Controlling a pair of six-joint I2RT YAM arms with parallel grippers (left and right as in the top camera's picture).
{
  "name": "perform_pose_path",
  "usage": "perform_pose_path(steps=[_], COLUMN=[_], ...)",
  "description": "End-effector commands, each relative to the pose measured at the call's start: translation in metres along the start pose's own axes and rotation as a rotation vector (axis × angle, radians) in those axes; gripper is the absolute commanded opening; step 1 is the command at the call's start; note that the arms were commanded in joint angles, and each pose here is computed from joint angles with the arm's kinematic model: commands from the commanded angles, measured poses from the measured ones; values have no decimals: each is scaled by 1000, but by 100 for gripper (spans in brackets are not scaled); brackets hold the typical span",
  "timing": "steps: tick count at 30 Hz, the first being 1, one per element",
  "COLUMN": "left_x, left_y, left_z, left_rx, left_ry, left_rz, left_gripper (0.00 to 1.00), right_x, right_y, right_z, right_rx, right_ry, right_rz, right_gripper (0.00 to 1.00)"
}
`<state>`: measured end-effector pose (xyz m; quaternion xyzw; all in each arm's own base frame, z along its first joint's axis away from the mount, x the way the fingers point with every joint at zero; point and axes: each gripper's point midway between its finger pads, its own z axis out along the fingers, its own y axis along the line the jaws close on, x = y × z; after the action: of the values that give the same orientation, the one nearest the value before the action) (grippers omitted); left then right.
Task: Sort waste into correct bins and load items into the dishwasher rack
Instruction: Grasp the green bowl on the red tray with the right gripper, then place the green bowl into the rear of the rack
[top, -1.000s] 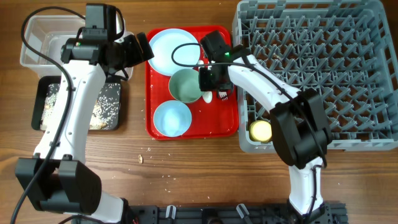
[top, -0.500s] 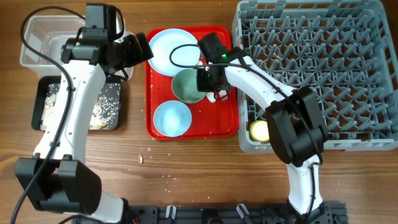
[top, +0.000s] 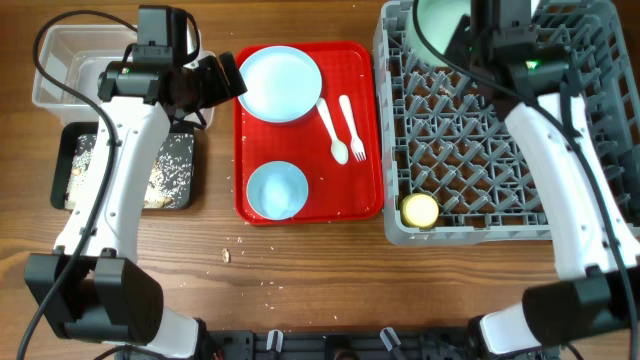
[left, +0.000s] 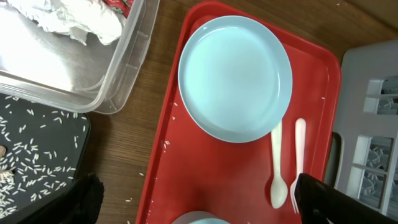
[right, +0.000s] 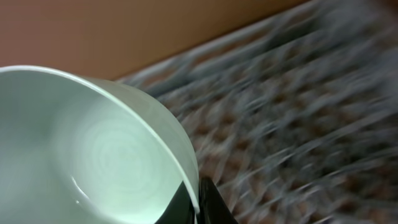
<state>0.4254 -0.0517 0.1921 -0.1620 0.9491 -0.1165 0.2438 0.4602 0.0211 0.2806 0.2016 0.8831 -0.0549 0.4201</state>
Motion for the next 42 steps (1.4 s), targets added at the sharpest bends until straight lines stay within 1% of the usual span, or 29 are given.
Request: perform_pose_path(steps=[1, 2, 4, 8, 9, 12, 13, 17, 22, 26, 29, 32, 34, 37, 42], left_x=[-3, -3, -3, -3, -3, -3, -3, -3, -3, -3, -3, -3, -3, -3, -3], left_y=[1, 1, 1, 1, 0, 1, 1, 1, 1, 1, 1, 1, 1, 1, 1], left_z=[-3, -3, -3, -3, -3, -3, -3, -3, -3, -3, -3, -3, -3, -3, -3], left_rx=[-6, -6, -6, -6, -5, -6, -6, -6, -6, -6, -6, -6, -6, -6, -6], left_ry=[-13, -13, -13, -13, -13, -13, -13, -13, -13, -13, -13, -13, -13, -13, -13], left_rz=[8, 8, 8, 8, 8, 8, 8, 8, 8, 8, 8, 8, 8, 8, 8], left_gripper=[100, 100, 100, 100, 100, 100, 100, 100, 100, 100, 100, 100, 100, 100, 100], right_x=[-36, -44, -57, -50, -45, -31, -20, -7, 10, 20, 18, -3, -7, 3, 28], right_y=[-44, -43, -35, -27, -24, -21, -16, -7, 18, 17, 9, -6, -7, -4, -8], right_z=[29, 36, 60, 97, 105, 122, 133, 147, 148, 152, 148, 131, 130, 141, 162], right_rx=[402, 444, 542, 644, 647, 646, 635, 605, 537, 538, 598, 746, 751, 715, 750], right_ry=[-206, -237, -282, -248, -238, -212, -194, -174, -161, -124, -122, -183, -199, -174, -118], right_rz=[-174, -226, -407, -641, -666, -695, -719, -751, -807, -843, -838, -758, -740, -777, -832], right_gripper=[4, 4, 4, 4, 4, 4, 5, 4, 4, 4, 4, 4, 4, 4, 4])
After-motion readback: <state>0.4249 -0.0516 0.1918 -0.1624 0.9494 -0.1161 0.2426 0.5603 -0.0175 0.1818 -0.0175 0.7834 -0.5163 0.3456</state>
